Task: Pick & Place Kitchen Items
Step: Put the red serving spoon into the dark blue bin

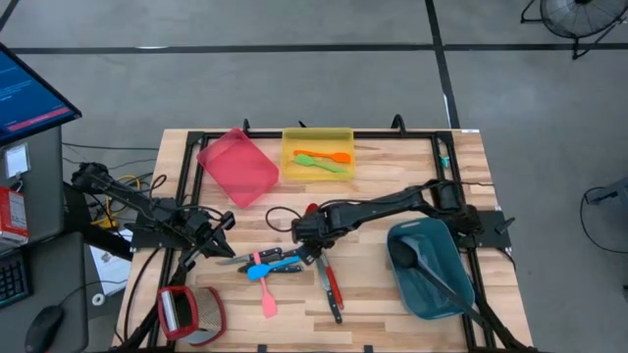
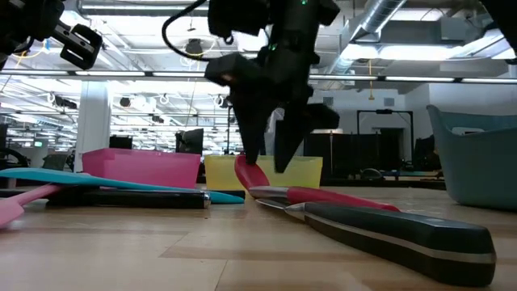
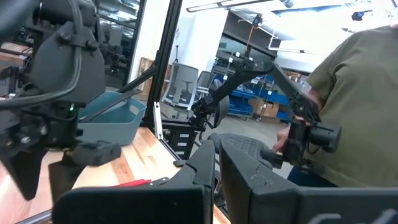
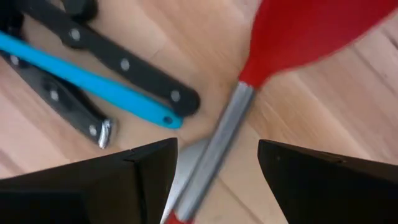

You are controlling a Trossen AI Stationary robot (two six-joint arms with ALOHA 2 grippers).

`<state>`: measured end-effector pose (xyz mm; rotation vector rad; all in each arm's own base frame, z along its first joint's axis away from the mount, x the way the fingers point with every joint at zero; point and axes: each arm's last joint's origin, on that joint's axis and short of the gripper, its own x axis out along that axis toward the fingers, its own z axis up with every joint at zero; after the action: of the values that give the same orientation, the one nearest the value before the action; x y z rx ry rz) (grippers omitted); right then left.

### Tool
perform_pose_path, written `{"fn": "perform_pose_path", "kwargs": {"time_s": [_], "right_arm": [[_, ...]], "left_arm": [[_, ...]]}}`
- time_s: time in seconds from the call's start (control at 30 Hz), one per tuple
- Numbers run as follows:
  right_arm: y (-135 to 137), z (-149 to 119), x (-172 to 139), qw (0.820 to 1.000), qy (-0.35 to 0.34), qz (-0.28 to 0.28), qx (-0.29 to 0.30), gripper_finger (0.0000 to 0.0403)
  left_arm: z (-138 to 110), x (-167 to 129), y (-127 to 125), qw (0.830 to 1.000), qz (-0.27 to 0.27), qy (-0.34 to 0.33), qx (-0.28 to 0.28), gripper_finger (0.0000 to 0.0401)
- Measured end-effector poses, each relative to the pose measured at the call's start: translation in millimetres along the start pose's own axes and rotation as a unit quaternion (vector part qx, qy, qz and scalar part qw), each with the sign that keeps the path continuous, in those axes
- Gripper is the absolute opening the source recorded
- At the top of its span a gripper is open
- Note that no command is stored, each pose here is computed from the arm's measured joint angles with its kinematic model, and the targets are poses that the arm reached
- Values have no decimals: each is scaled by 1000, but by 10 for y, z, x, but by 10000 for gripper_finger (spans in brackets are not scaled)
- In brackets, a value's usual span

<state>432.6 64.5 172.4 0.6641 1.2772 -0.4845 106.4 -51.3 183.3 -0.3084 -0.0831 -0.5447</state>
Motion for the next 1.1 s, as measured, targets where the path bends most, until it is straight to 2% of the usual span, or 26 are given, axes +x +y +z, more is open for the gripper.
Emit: {"fn": "perform_pose_path", "kwargs": {"time_s": [0.13,0.23,0.3,0.43,0.53,0.77,1.1], "right_arm": [[8,12,91,1000,-3,0,0,221],[-39,-11,216,1000,10,-24,-6,221],[-4,37,279,1000,-1,-7,-6,221],[-20,19,379,1000,18,-12,-13,215],[-28,15,384,1000,22,-16,-14,186],[-71,34,394,999,25,-27,2,62],[-105,73,354,999,25,-25,-5,56]], "left_arm": [[0,0,0,1000,0,0,0,8],[1,0,0,1000,0,-1,0,8],[2,0,-1,1000,0,-1,0,8],[10,-1,-3,1000,-2,-5,1,8],[14,1,-4,1000,-2,-7,1,8],[9,4,-3,1000,-2,-5,0,8],[13,4,-4,1000,-2,-7,1,8]]}}
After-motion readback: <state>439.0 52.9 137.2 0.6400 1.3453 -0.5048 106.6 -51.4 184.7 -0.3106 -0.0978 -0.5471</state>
